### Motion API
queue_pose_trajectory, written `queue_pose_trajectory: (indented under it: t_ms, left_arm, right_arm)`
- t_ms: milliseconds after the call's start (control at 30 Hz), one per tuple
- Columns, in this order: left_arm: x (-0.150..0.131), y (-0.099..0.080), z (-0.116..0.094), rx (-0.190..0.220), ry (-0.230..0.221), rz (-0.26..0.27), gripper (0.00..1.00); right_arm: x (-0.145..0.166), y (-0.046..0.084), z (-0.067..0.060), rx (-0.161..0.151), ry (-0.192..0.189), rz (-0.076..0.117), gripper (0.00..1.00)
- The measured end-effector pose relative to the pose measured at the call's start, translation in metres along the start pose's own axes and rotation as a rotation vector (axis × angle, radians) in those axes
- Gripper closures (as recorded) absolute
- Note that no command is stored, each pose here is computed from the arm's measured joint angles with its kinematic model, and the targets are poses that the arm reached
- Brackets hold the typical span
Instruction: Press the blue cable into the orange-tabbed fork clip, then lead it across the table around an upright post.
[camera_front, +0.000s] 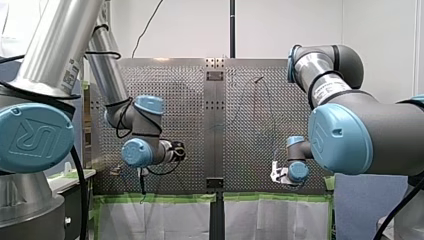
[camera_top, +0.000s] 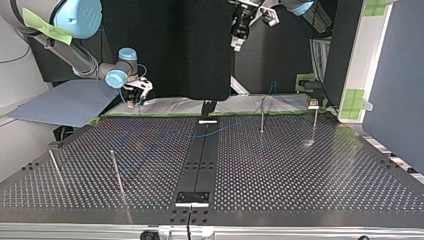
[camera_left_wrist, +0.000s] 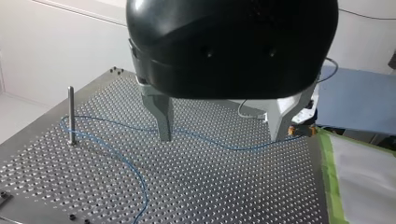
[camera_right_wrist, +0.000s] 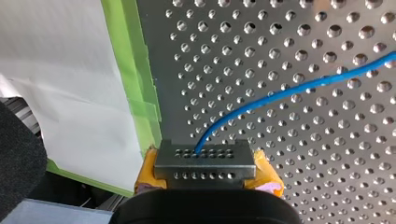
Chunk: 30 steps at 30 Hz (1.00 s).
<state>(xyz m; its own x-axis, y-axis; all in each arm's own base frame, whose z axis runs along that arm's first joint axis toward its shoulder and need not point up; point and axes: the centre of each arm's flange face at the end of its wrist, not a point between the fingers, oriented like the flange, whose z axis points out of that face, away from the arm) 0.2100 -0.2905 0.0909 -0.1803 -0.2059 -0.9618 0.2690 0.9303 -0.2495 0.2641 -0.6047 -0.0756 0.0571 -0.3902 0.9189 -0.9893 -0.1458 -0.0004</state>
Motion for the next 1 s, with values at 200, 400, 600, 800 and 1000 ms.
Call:
queue_pose_trajectory:
  t_ms: [200,400,600,800,1000]
  left_arm:
    - [0.005,0.007,-0.014,0.000,-0.001,0.003,0.00]
    - [0.006,0.009,-0.017,0.000,-0.002,0.002,0.00]
    - [0.006,0.009,-0.017,0.000,-0.002,0.002,0.00]
    - [0.006,0.009,-0.018,0.000,-0.002,0.002,0.00]
    - [0.006,0.009,-0.018,0.000,-0.002,0.002,0.00]
  right_arm:
    - [0.000,-0.003,-0.001,0.003,-0.009,-0.026,0.98]
    - [0.000,-0.003,-0.002,0.003,-0.012,-0.028,0.98]
    - [0.000,-0.003,-0.002,0.003,-0.012,-0.028,0.98]
    - [0.000,-0.003,-0.002,0.003,-0.012,-0.028,0.98]
    - [0.000,-0.003,-0.002,0.003,-0.012,-0.028,0.98]
